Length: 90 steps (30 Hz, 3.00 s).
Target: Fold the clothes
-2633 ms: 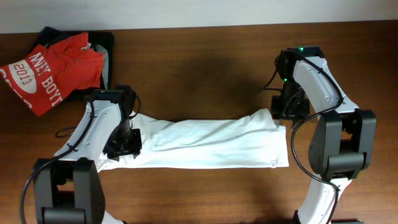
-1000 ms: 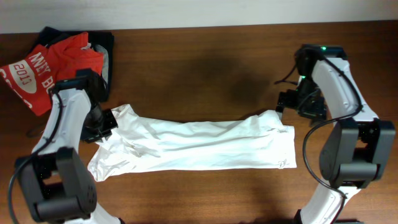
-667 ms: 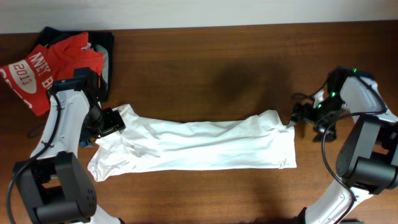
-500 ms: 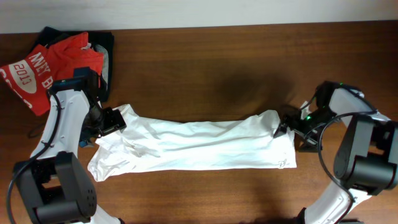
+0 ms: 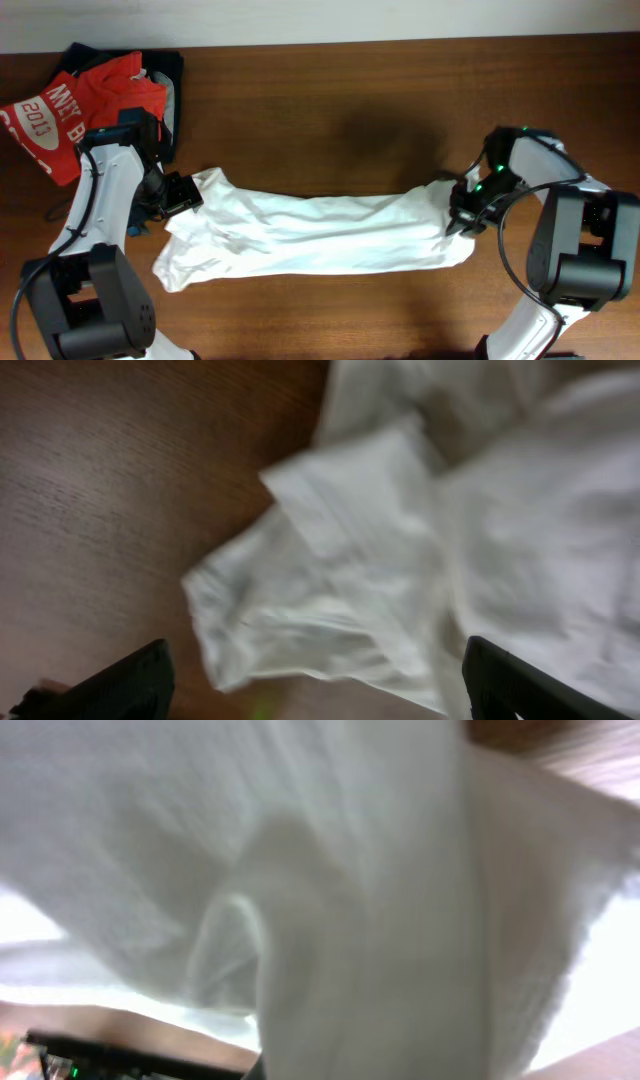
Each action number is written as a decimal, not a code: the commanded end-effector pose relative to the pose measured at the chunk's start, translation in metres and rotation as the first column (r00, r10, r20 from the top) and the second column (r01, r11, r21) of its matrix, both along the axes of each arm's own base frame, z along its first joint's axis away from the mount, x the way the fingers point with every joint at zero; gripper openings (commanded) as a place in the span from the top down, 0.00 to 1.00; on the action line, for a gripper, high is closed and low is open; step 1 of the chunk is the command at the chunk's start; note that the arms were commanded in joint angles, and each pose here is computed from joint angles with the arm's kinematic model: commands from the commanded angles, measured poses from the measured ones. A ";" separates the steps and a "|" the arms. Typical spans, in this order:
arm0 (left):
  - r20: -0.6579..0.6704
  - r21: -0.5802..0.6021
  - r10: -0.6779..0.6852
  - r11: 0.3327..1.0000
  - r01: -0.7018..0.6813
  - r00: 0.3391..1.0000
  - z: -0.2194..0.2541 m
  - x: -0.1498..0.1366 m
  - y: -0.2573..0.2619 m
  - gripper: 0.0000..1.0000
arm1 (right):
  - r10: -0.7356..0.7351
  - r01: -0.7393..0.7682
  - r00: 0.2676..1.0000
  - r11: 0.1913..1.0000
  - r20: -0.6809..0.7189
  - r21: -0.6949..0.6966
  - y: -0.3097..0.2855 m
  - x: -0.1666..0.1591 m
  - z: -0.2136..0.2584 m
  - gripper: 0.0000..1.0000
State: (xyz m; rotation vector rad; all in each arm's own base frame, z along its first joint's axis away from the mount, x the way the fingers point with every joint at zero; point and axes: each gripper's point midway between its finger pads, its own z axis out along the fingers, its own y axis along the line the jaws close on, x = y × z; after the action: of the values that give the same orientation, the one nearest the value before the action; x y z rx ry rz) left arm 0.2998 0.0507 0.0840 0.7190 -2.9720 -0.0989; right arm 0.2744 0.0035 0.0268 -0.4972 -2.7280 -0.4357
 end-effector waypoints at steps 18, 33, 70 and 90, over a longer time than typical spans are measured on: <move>0.019 -0.013 0.001 1.000 -0.001 1.000 0.005 0.003 -0.003 0.08 | 0.278 -0.215 0.950 0.914 0.145 -0.344 0.094 -0.003 0.057 0.86; 0.015 -0.013 0.001 1.000 -0.001 1.000 0.005 0.002 -0.003 0.07 | 0.294 -0.239 0.926 0.943 0.239 -0.234 0.161 -0.003 0.065 0.23; 0.017 -0.013 0.001 1.000 -0.001 1.000 0.005 0.003 -0.003 0.07 | 0.373 -0.313 0.906 0.908 0.199 -0.278 0.136 -0.002 0.062 0.17; 0.020 -0.013 0.001 1.000 -0.001 1.000 0.005 0.003 -0.003 0.07 | 0.322 -0.328 0.923 0.945 0.210 -0.006 0.190 -0.049 -0.012 0.76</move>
State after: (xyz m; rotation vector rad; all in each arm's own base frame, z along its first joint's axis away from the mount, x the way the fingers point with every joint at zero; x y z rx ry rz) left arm 0.3001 0.0494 0.0839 0.7196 -2.9719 -0.0872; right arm 0.2287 0.1901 0.0142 0.0483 -2.9403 -0.4452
